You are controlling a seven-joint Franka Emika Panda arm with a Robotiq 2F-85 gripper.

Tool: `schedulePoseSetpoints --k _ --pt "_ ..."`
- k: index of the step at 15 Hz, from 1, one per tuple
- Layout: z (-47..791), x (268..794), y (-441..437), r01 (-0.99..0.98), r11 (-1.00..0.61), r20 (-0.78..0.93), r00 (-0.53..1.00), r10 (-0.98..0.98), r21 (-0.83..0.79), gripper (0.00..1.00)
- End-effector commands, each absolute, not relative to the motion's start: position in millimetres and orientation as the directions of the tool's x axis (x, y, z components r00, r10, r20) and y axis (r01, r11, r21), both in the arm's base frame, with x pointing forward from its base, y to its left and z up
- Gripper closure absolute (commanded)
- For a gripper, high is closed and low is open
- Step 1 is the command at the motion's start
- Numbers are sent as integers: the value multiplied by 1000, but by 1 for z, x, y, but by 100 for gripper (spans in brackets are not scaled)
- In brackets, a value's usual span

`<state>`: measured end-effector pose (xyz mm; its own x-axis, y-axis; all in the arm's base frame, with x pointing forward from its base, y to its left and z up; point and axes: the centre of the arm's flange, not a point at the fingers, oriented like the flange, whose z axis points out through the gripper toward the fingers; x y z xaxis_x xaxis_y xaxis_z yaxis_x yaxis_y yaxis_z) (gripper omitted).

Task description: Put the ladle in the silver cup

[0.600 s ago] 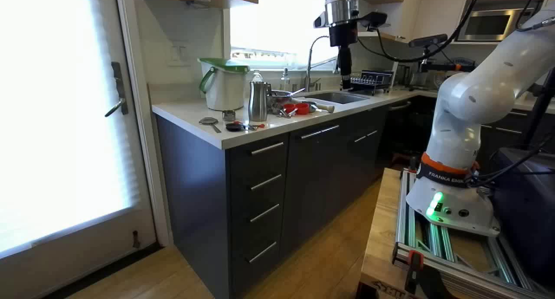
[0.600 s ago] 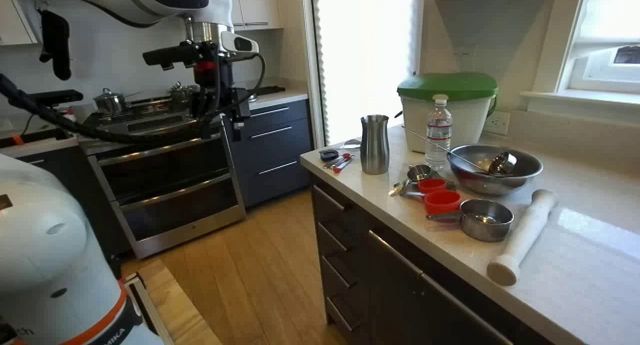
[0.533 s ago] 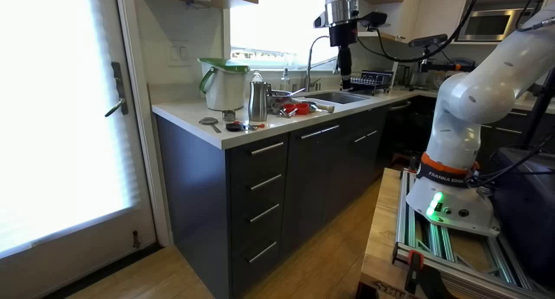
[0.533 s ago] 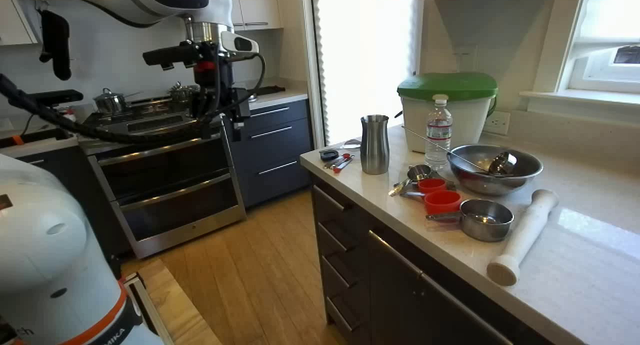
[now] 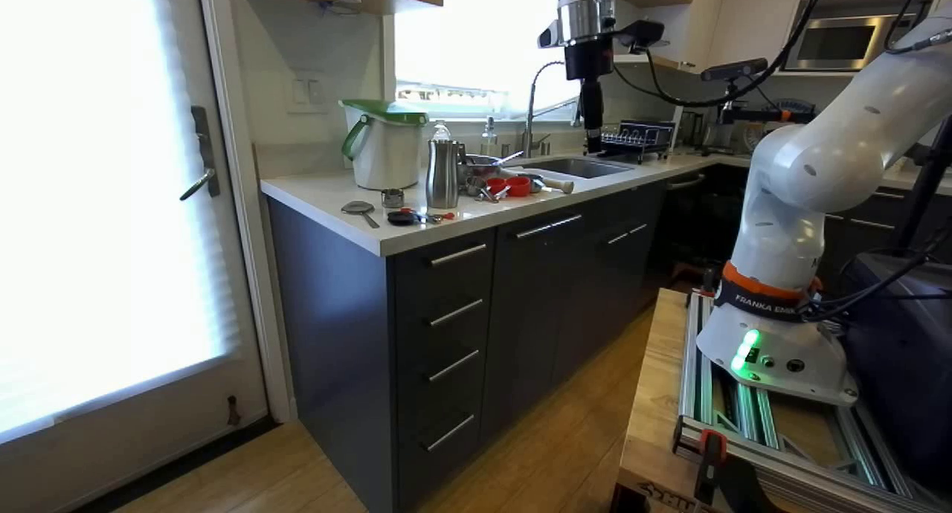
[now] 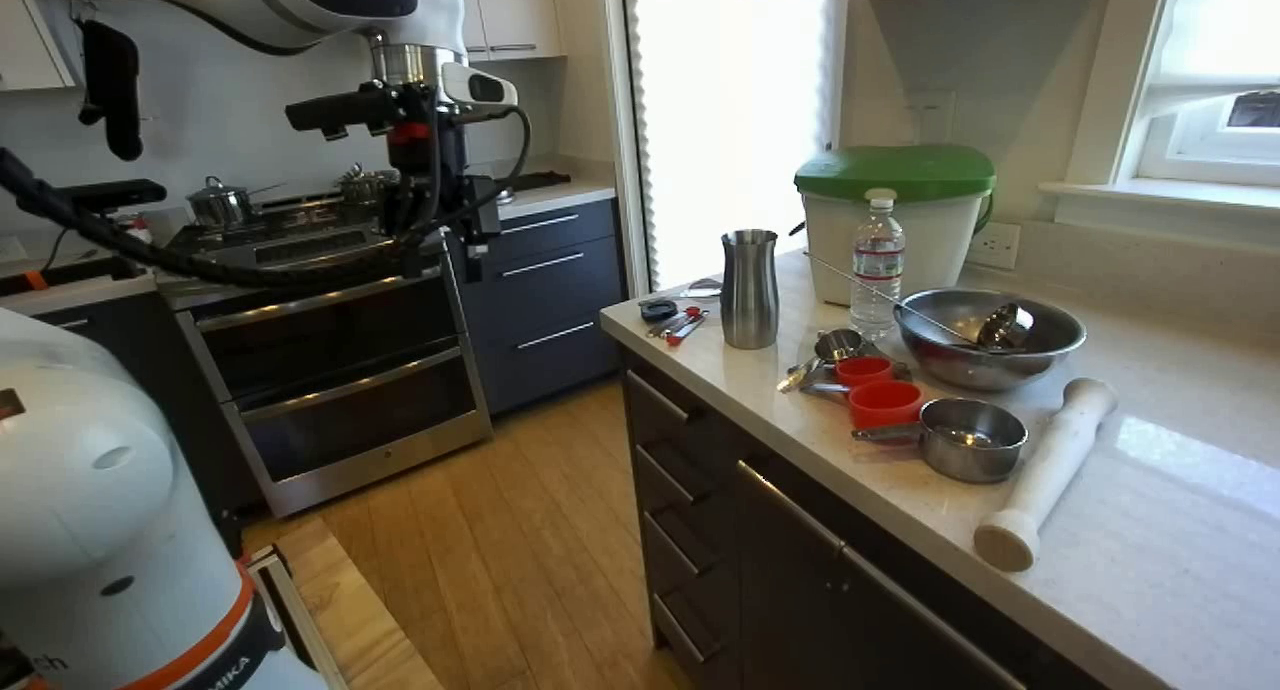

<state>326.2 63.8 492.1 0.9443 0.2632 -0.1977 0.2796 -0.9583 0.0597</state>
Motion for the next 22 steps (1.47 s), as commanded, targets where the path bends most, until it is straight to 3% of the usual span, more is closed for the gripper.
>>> schedulePoseSetpoints --k 1,9,14,22 --pt "492 328 61 249 -968 -181 954 237 44 0" --pt "545 407 -28 -11 -1000 108 994 -8 27 0" --pt "567 460 -68 -104 -984 364 930 -44 147 0" --pt "543 516 -122 -308 -948 312 895 -317 -80 0"
